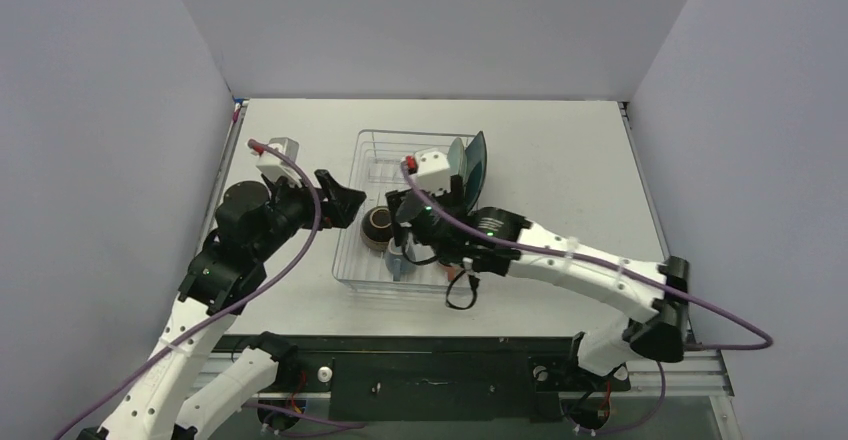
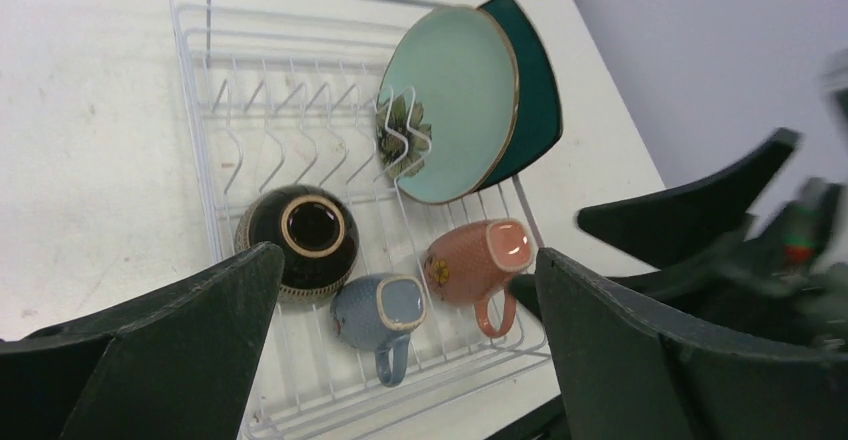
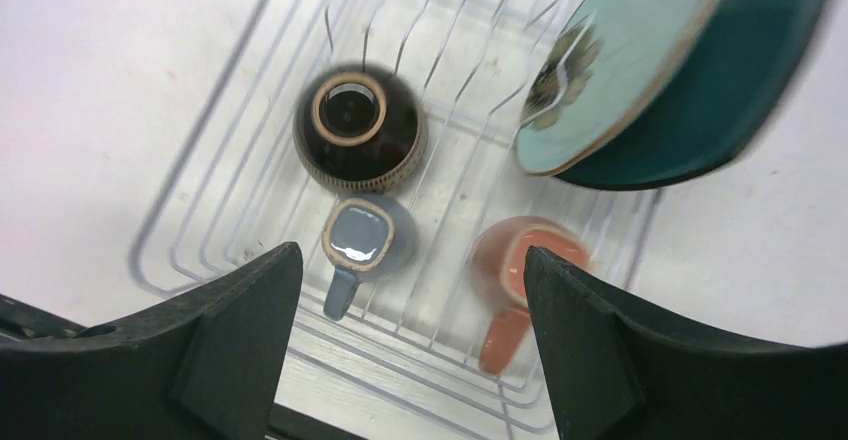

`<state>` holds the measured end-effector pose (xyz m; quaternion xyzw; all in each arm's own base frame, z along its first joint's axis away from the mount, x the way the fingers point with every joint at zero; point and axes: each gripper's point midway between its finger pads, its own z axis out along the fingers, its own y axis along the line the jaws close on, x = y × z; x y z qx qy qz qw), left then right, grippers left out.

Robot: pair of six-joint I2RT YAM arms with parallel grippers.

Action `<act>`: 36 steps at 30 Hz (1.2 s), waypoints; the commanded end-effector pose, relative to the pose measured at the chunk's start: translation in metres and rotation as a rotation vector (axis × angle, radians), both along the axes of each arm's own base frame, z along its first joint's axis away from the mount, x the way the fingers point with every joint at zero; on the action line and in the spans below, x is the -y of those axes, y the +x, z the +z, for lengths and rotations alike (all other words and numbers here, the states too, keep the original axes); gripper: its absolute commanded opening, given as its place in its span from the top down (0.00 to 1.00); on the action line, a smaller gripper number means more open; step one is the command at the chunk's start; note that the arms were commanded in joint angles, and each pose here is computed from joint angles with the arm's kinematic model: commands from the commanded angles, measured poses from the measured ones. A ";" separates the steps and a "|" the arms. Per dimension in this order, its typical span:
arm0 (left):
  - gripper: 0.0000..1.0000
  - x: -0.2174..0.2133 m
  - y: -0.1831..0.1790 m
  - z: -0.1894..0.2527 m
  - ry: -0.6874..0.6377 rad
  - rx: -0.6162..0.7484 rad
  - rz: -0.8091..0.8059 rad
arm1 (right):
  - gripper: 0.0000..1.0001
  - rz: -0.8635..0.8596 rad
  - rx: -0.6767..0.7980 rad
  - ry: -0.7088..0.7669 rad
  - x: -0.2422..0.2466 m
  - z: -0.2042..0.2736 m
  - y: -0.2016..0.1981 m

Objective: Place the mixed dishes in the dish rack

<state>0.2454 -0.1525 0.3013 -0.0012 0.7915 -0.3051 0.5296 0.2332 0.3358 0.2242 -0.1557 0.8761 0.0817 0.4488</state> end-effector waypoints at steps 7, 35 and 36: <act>0.04 -0.044 -0.022 0.126 -0.007 0.328 0.138 | 0.21 -0.266 0.405 0.214 0.166 0.169 -0.002; 0.04 -0.092 -0.057 0.173 0.010 0.511 0.290 | 0.15 -0.425 0.613 0.484 0.296 0.231 -0.045; 0.04 -0.092 -0.057 0.173 0.010 0.511 0.289 | 0.15 -0.430 0.611 0.483 0.296 0.231 -0.045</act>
